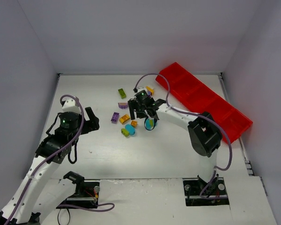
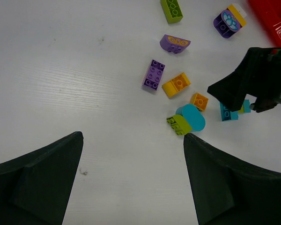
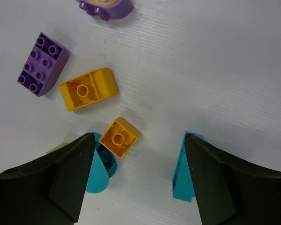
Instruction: Sort the legos into containers by color
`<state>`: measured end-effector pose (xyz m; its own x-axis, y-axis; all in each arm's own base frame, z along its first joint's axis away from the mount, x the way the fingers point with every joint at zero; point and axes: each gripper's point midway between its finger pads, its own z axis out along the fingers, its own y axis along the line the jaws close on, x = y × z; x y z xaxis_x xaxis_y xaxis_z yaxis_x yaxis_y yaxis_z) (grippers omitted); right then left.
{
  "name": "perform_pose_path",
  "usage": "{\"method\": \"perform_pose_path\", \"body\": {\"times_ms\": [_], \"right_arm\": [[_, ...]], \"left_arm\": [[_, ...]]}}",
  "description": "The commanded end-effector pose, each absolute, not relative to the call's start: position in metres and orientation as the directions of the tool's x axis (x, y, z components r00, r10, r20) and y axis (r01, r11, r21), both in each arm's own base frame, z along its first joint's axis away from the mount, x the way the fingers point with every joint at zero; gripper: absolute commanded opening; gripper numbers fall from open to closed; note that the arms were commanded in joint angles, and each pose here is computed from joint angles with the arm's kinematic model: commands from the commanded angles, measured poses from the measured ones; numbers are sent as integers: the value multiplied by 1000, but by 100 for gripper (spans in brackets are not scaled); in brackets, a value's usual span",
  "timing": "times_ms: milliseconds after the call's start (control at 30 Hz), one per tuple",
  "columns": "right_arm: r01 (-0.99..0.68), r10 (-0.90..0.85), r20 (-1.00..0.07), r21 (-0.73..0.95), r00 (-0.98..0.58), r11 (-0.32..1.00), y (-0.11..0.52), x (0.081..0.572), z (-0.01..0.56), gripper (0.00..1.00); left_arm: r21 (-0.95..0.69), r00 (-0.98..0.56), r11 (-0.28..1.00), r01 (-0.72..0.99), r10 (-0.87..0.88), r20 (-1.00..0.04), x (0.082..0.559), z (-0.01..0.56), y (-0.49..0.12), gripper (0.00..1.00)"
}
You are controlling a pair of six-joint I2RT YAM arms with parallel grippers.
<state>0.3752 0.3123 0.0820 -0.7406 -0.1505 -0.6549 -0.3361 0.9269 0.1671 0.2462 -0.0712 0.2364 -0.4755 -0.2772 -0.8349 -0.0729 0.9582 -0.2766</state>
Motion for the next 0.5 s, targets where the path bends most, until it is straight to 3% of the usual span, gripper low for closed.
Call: {"method": "perform_pose_path", "body": {"times_ms": [0, 467], "right_arm": [[-334, -96, -690, 220, -717, 917, 342, 383, 99, 73], [-234, -64, -596, 214, -801, 948, 346, 375, 42, 59]], "left_arm": [[-326, -435, 944, -57, -317, -843, 249, 253, -76, 82], [-339, -468, 940, -49, -321, -823, 246, 243, -81, 82]]}}
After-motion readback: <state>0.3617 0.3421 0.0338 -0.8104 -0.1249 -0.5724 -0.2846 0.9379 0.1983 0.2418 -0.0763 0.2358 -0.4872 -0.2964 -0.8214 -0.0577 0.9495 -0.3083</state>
